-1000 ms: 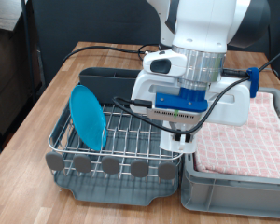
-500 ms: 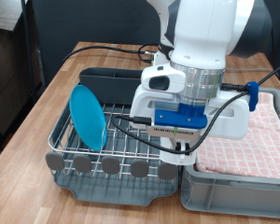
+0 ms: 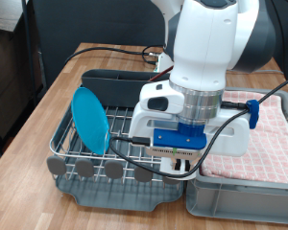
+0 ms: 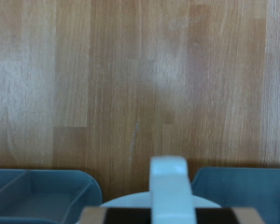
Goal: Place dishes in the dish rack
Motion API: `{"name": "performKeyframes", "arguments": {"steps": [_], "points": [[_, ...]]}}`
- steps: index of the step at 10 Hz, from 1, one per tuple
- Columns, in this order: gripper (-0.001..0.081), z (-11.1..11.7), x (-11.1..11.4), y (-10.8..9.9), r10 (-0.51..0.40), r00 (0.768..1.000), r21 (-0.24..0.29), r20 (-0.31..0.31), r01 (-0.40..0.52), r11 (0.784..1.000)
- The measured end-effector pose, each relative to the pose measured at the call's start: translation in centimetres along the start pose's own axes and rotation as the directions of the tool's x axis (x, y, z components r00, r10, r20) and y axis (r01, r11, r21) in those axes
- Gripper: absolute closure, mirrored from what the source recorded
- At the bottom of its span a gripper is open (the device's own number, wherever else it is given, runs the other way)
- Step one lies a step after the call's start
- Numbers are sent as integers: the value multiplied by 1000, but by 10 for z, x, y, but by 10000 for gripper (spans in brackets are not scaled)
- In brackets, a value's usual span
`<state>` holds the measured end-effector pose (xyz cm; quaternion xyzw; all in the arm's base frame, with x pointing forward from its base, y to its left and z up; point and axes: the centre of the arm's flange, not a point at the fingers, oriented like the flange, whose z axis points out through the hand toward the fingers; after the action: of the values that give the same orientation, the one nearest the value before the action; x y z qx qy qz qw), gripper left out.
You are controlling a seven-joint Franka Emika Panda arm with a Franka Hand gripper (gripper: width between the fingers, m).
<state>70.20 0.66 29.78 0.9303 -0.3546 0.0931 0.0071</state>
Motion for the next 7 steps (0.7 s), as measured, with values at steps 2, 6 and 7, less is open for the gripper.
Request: {"name": "performKeyframes", "arguments": {"steps": [2,6,7], "points": [[734,9,1,2,1,1000,-22,17,-1,1000],[734,16,7,2,-14,999,-29,45,15,999],[734,18,8,2,-13,999,-26,39,14,1000]]}}
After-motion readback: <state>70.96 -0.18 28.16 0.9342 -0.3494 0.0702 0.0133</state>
